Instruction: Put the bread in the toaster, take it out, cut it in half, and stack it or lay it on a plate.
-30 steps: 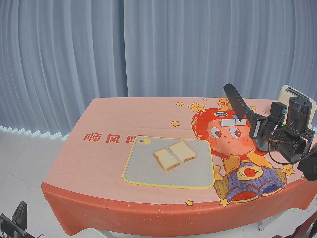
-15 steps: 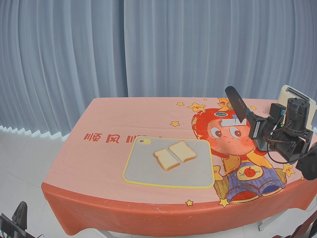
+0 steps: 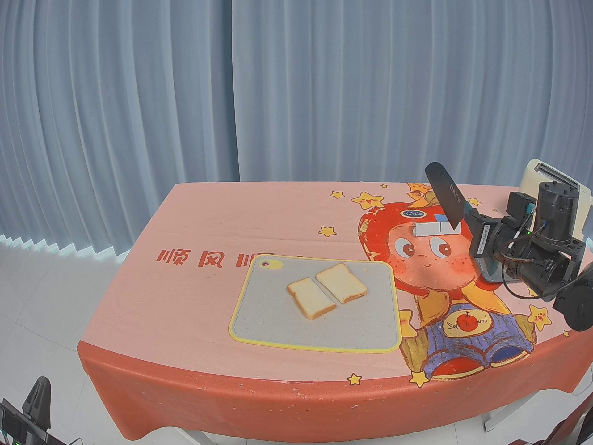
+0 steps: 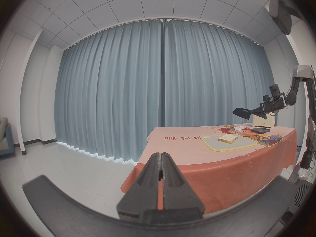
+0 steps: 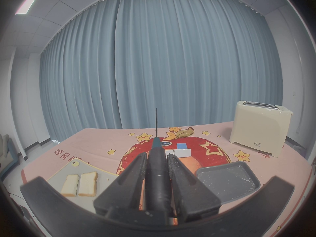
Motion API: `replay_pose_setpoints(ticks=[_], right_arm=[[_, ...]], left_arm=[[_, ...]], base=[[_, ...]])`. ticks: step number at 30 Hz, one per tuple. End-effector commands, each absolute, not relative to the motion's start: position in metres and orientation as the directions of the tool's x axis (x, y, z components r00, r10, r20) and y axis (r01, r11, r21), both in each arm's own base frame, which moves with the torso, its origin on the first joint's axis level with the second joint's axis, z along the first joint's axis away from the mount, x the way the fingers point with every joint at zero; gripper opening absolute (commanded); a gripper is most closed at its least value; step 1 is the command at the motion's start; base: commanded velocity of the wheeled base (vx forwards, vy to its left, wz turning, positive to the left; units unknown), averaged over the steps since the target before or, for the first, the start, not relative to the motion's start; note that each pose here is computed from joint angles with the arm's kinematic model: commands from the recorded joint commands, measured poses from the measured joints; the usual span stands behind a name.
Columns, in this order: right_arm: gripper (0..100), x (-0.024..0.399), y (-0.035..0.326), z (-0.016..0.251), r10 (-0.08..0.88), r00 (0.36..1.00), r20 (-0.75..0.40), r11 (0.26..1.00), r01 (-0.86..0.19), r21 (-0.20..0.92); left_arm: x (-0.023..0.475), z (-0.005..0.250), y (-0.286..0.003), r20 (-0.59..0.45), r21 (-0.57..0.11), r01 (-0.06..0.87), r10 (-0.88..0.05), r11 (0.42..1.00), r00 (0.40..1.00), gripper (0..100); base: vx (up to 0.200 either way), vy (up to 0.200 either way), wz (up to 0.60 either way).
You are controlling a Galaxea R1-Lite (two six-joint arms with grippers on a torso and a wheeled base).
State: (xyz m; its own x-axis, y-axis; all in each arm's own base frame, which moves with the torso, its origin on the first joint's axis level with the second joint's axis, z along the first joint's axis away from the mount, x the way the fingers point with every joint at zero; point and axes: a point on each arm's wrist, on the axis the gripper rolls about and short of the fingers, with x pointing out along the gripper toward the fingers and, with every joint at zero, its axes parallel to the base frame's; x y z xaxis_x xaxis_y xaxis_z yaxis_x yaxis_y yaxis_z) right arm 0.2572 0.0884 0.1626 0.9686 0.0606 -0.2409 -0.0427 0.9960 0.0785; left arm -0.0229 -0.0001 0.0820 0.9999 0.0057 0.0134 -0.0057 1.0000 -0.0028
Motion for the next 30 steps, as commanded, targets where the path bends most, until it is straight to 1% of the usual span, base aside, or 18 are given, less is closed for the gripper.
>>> replay_pose_setpoints(ticks=[1, 5, 8, 15, 30], right_arm=[[0, 0.261, 0.085, 0.159, 0.045, 0.966, -0.253, 0.997, -0.027, 0.075], [0, 0.266, 0.083, 0.156, 0.045, 0.964, -0.261, 0.997, -0.026, 0.076], [0, 0.271, 0.079, 0.153, 0.025, 0.962, -0.271, 0.997, -0.005, 0.073], [0, 0.274, 0.079, 0.147, 0.028, 0.957, -0.289, 0.998, -0.008, 0.070], [0, 0.278, 0.076, 0.143, 0.018, 0.953, -0.304, 0.998, 0.002, 0.067]], left_arm=[[-0.023, 0.077, 0.000, 0.012, -0.003, -0.006, 0.006, 1.000, 1.000, 0], [-0.023, 0.077, 0.000, 0.012, -0.003, -0.006, 0.006, 1.000, 1.000, 0], [-0.023, 0.077, 0.000, 0.012, -0.003, -0.006, 0.006, 1.000, 1.000, 0], [-0.023, 0.077, 0.000, 0.012, -0.003, -0.006, 0.006, 1.000, 1.000, 0], [-0.023, 0.077, 0.000, 0.012, -0.003, -0.006, 0.006, 1.000, 1.000, 0]], base=[[0.000, 0.000, 0.00], [0.000, 0.000, 0.00], [0.000, 0.000, 0.00], [0.000, 0.000, 0.00], [0.000, 0.000, 0.00]])
